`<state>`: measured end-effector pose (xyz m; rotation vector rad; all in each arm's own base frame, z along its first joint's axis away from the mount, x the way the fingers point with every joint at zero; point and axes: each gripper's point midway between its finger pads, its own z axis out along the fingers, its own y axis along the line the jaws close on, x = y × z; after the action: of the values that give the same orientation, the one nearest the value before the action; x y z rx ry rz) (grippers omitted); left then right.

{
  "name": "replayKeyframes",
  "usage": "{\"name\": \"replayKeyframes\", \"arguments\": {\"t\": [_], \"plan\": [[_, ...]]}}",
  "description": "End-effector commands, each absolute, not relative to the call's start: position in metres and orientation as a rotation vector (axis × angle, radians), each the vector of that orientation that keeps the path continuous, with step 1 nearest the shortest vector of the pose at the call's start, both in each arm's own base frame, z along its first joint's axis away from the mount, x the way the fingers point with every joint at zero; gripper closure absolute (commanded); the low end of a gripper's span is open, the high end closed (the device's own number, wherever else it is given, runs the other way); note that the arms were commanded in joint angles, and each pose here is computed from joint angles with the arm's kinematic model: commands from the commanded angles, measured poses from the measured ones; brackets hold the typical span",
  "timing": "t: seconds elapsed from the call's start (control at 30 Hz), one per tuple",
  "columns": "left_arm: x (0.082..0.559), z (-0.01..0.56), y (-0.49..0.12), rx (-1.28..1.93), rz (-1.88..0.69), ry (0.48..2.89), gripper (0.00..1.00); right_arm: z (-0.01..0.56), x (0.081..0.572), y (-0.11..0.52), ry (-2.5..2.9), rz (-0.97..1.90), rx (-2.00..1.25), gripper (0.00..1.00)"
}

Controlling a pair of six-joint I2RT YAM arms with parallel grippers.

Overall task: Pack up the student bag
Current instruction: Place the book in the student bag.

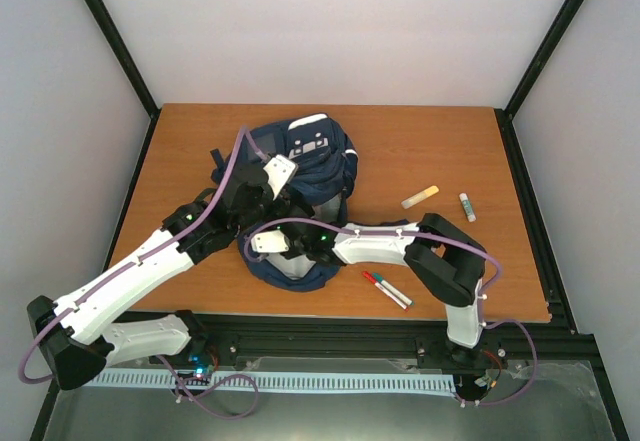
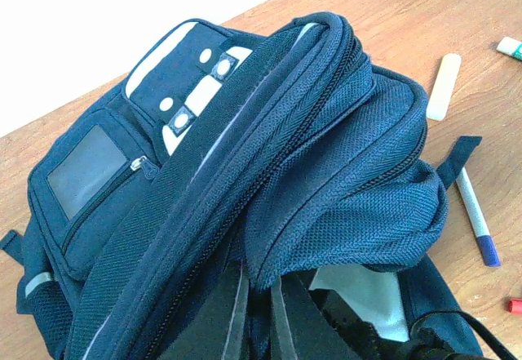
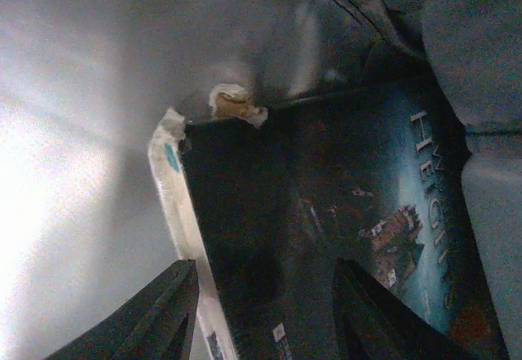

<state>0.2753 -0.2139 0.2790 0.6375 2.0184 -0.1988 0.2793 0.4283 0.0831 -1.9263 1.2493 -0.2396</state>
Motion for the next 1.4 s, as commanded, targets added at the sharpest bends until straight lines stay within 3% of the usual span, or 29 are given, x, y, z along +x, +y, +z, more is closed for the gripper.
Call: {"name": "replayKeyframes", "arguments": {"t": [0.0, 0.27, 0.63, 1.0, 1.37], "plan": [[0.277, 0.343, -0.222, 0.527, -0.342, 1.837, 0.99, 0.077, 0.279, 0.441, 1.223, -0.229, -1.943, 0.54], [0.275, 0.343, -0.223, 0.530, -0.357, 1.838, 0.99, 0.098, 0.322, 0.451, 1.271, -0.377, -1.698, 0.69], [0.275, 0.343, -0.224, 0.532, -0.361, 1.839, 0.99, 0.097, 0.370, 0.438, 1.351, -0.479, -1.582, 0.68], [0.280, 0.333, -0.226, 0.538, -0.336, 1.864, 0.99, 0.111, 0.327, 0.423, 1.430, -0.323, -1.623, 0.57], [0.292, 0.308, -0.232, 0.553, -0.281, 1.932, 0.99, 0.096, 0.225, 0.383, 1.583, 0.058, -1.832, 0.53]]}}
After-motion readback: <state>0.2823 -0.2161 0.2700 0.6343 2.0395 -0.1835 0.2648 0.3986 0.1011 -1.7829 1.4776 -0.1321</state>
